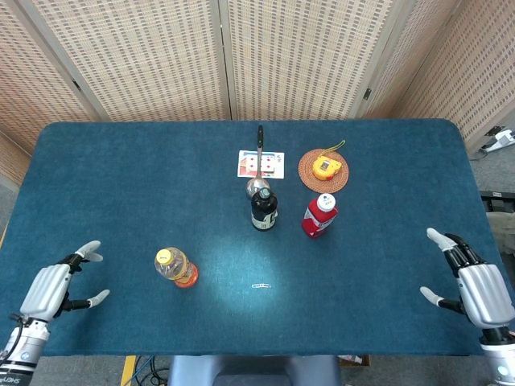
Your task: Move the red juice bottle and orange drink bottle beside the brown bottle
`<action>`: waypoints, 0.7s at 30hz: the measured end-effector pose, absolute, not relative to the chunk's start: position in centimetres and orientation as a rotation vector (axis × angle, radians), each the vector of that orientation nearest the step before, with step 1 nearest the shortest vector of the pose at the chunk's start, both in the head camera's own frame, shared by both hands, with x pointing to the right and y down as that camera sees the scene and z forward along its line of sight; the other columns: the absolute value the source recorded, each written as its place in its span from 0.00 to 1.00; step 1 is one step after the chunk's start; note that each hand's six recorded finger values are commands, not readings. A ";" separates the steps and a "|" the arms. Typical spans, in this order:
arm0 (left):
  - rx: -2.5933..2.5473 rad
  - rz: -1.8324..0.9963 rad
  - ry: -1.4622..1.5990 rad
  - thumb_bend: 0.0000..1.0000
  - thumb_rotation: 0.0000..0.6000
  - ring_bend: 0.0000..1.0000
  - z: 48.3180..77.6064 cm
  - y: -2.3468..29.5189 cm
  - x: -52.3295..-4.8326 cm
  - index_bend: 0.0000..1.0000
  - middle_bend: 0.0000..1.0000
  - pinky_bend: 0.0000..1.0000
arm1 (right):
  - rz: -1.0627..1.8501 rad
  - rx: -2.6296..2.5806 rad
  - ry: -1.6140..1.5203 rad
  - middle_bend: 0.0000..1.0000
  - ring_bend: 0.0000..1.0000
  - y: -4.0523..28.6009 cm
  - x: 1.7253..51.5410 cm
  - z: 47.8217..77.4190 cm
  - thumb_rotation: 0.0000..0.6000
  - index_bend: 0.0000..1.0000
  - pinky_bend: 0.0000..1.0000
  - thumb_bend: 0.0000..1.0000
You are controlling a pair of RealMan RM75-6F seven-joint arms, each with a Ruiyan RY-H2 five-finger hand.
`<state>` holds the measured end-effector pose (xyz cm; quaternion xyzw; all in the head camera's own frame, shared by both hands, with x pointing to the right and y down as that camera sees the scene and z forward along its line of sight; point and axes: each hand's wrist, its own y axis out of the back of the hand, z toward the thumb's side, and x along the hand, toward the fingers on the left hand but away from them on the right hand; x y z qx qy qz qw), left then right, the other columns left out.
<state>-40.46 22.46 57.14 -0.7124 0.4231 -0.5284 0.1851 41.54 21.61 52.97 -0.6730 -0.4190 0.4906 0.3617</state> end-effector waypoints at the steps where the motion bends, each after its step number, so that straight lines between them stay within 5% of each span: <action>1: -2.045 -1.483 1.196 0.15 1.00 0.13 57.4 22.3 -40.0 0.09 0.16 0.21 | 1.259 -1.737 -1.083 0.22 0.13 21.6 41.6 52.9 1.00 0.13 0.42 0.00; 9: -2.261 -1.416 1.233 0.13 1.00 0.04 59.1 21.3 -37.2 0.00 0.04 0.20 | 1.240 -1.771 -1.117 0.22 0.13 21.3 42.1 52.4 1.00 0.14 0.42 0.00; 21: -2.497 -1.328 1.251 0.12 1.00 0.04 62.5 20.1 -33.5 0.00 0.04 0.20 | 1.220 -1.779 -1.171 0.23 0.13 20.7 43.1 51.5 1.00 0.15 0.42 0.00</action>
